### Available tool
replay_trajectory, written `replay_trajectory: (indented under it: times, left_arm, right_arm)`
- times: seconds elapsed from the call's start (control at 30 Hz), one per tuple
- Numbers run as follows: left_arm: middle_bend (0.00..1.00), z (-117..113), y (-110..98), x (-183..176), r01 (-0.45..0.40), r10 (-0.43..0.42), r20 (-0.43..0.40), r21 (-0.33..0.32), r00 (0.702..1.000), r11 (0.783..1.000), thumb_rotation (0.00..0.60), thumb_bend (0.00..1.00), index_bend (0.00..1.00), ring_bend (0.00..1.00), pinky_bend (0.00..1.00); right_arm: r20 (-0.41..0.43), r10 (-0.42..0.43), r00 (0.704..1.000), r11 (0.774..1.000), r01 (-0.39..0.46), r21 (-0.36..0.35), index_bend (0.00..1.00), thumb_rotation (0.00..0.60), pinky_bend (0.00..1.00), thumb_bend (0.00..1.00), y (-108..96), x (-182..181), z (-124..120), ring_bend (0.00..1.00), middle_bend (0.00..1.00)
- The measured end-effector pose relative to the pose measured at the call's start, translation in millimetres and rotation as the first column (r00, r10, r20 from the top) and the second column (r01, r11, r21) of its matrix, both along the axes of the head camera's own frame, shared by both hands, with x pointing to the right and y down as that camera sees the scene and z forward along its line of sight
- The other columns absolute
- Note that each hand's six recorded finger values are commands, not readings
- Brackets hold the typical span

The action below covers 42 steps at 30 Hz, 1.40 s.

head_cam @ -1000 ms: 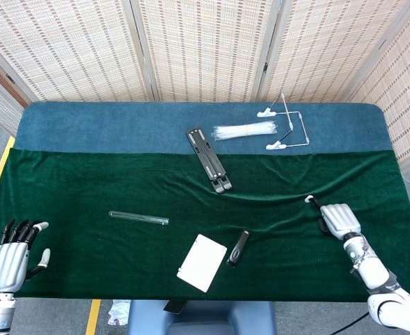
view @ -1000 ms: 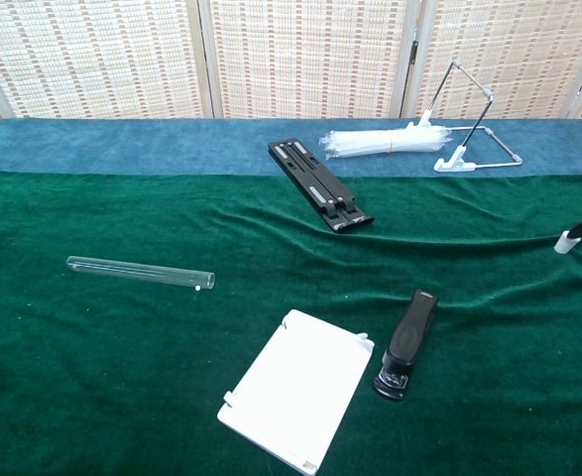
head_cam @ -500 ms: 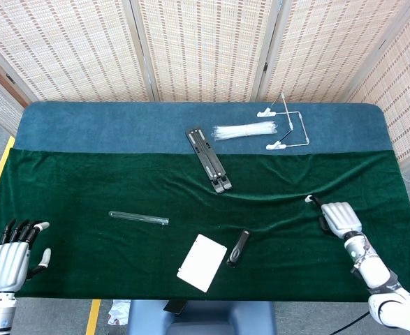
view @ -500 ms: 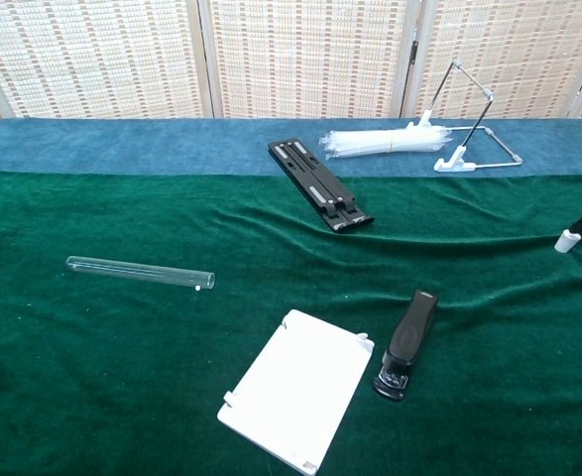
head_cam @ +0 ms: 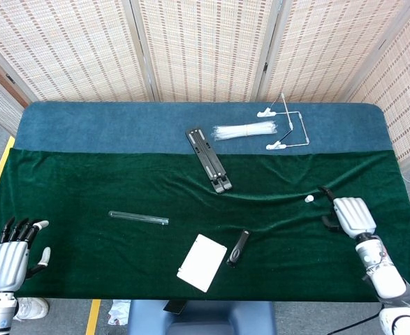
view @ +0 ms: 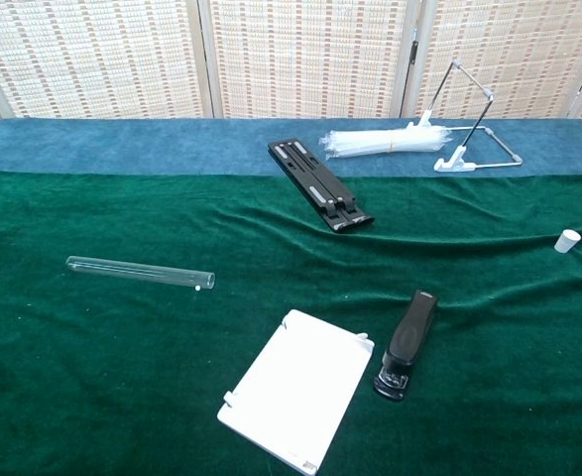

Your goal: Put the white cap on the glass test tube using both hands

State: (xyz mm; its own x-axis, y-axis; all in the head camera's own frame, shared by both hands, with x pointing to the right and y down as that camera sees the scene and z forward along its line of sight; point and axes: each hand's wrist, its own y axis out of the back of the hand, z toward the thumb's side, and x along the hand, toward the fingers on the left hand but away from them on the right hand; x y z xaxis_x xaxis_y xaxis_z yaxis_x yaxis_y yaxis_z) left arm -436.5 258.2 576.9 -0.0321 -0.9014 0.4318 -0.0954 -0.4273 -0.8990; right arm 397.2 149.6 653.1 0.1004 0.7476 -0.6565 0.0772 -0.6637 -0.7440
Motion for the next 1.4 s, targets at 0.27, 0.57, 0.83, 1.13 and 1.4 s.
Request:
replay_trajectory:
  times: [0.27,0.57,0.83,1.13,1.4]
  left_arm:
    - [0.24,-2.4,1.9,0.7,0.000,0.000,0.000,0.001,1.000,1.000,0.600,0.47,0.27,0.15,0.00]
    - [0.24,-1.8,1.2,3.3,-0.007,0.007,0.001,-0.003,1.000,1.000,0.600,0.47,0.26,0.15,0.00]
    - [0.24,1.5,1.0,4.9,-0.008,0.008,0.004,-0.015,1.000,1.000,0.600,0.47,0.26,0.15,0.00]
    - [0.23,4.0,0.8,5.3,-0.009,0.009,0.013,-0.026,1.000,1.000,0.600,0.47,0.26,0.15,0.00]
    - [0.23,7.3,1.1,4.8,-0.007,0.008,0.019,-0.037,1.000,0.999,0.600,0.46,0.26,0.15,0.00]
  right_arm:
    - [0.024,-0.035,0.999,0.998,0.034,0.049,0.20,0.548,0.82,0.18,-4.7,0.5,-29.3,0.98,0.81]
    - [-0.195,-0.151,0.969,0.973,0.181,0.144,0.38,0.590,0.99,0.23,-19.6,18.4,-19.5,1.00,0.95]
    - [-0.223,-0.152,0.963,0.980,0.177,0.097,0.42,0.589,1.00,0.30,-30.0,15.2,12.9,1.00,0.98]
    - [-0.233,-0.165,0.958,0.983,0.178,0.036,0.43,0.590,1.00,0.35,-42.9,5.2,48.3,1.00,0.98]
    - [-0.242,-0.181,0.953,0.983,0.185,-0.006,0.43,0.591,1.00,0.35,-45.8,-3.8,68.1,1.00,0.98]
